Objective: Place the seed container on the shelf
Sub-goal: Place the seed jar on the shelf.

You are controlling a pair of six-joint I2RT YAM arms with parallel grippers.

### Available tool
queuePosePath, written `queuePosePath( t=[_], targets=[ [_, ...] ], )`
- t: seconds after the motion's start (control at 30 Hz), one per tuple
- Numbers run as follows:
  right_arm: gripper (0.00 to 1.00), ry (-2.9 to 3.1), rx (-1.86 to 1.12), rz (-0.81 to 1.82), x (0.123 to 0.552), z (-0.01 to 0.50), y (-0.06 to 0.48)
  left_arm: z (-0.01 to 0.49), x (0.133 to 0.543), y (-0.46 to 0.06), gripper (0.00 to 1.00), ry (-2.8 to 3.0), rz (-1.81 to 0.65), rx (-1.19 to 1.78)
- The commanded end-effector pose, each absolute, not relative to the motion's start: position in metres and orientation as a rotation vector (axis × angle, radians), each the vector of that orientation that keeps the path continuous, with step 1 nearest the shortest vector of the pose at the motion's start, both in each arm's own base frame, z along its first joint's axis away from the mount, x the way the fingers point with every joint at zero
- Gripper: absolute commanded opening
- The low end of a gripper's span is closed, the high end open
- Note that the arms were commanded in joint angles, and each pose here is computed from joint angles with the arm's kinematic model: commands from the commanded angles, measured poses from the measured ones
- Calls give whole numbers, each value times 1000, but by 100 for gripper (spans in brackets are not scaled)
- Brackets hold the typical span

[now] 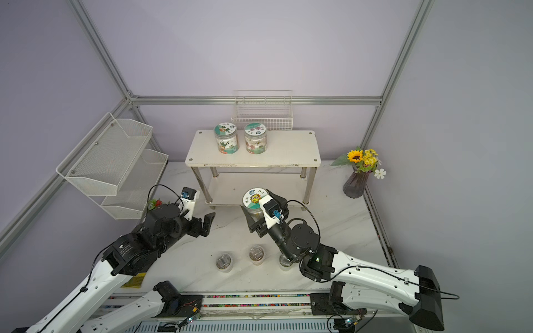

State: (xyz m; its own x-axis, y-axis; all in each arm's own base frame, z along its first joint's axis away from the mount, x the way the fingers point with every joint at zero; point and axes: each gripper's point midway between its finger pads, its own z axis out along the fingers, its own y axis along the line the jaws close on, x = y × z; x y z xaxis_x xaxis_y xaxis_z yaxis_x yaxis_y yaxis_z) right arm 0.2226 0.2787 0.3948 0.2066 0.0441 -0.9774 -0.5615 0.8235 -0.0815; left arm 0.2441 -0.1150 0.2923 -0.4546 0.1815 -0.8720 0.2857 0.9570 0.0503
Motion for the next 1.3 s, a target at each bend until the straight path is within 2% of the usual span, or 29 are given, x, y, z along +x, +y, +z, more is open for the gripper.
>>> queuePosePath(
  t=[0.0,0.6,1.27],
  targets=[
    [51,1247,-387,442,228,428,259,311,251,-113,100,1985,-148,273],
    [51,1160,-272,295,274,479,201,310,247,-107,100,1980,-171,244],
    [51,1195,-219,303,378,492,172,300,245,-105,100,1990,-171,250]
  ],
)
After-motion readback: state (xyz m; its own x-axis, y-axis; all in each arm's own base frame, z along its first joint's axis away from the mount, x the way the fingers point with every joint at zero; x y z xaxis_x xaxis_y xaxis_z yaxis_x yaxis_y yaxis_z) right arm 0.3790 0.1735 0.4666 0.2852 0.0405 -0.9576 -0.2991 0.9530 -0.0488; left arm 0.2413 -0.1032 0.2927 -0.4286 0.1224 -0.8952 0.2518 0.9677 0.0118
